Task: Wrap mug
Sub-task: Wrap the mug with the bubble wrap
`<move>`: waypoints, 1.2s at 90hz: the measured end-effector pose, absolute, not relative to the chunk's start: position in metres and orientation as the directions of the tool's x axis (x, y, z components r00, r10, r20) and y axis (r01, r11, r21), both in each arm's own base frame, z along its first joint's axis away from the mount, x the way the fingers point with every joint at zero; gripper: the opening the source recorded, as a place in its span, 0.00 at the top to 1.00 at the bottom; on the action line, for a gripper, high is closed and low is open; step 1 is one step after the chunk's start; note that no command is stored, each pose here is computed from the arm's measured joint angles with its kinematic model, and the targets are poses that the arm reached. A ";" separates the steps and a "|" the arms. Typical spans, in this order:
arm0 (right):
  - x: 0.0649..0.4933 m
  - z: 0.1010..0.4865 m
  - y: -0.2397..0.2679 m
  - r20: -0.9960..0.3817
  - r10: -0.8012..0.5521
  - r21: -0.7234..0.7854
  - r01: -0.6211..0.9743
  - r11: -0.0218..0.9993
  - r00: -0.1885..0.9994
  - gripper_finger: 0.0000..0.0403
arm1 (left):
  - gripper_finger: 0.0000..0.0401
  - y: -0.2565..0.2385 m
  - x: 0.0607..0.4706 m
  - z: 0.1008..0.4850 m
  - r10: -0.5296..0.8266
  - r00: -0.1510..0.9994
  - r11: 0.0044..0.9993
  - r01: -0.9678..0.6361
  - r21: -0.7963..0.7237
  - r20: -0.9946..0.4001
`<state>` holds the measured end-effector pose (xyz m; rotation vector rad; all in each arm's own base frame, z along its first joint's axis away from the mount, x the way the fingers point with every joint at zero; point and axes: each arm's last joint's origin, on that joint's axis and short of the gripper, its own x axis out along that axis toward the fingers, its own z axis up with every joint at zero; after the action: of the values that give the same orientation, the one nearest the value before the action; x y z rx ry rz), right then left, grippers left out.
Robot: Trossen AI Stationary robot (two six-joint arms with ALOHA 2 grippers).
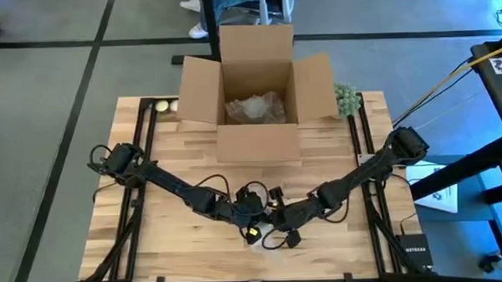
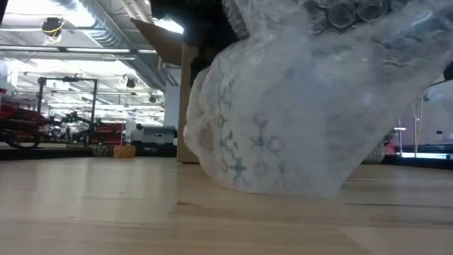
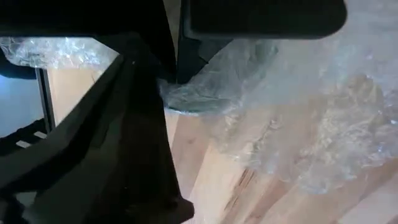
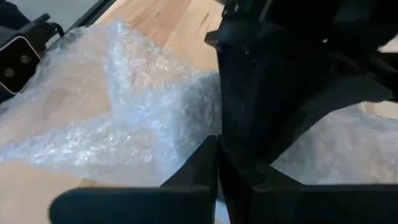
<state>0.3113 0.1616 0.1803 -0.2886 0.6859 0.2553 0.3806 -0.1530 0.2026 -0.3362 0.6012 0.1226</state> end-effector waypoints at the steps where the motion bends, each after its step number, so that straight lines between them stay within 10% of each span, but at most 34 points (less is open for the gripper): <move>1: 0.311 0.180 0.162 -0.652 0.136 -0.176 -0.324 0.930 0.746 1.00 | 1.00 -0.153 0.380 0.204 0.015 0.819 0.939 -0.209 -0.274 -0.573; 46: 0.311 0.182 0.161 -0.646 0.145 -0.176 -0.331 0.927 0.749 1.00 | 1.00 -0.134 0.328 0.229 0.433 0.625 0.849 -0.524 0.062 -0.650; 82: 0.310 0.180 0.161 -0.658 0.156 -0.167 -0.345 0.924 0.737 1.00 | 1.00 -0.151 0.360 0.218 0.153 0.871 0.955 -0.253 -0.158 -0.467; 108: 0.309 0.176 0.160 -0.673 0.137 -0.178 -0.339 0.924 0.726 1.00 | 1.00 -0.166 0.365 0.191 0.048 0.847 0.954 -0.195 -0.225 -0.530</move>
<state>0.3090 0.1600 0.1764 -0.2999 0.7122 0.2672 0.3655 -0.1662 0.1905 -0.2778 0.5473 0.1303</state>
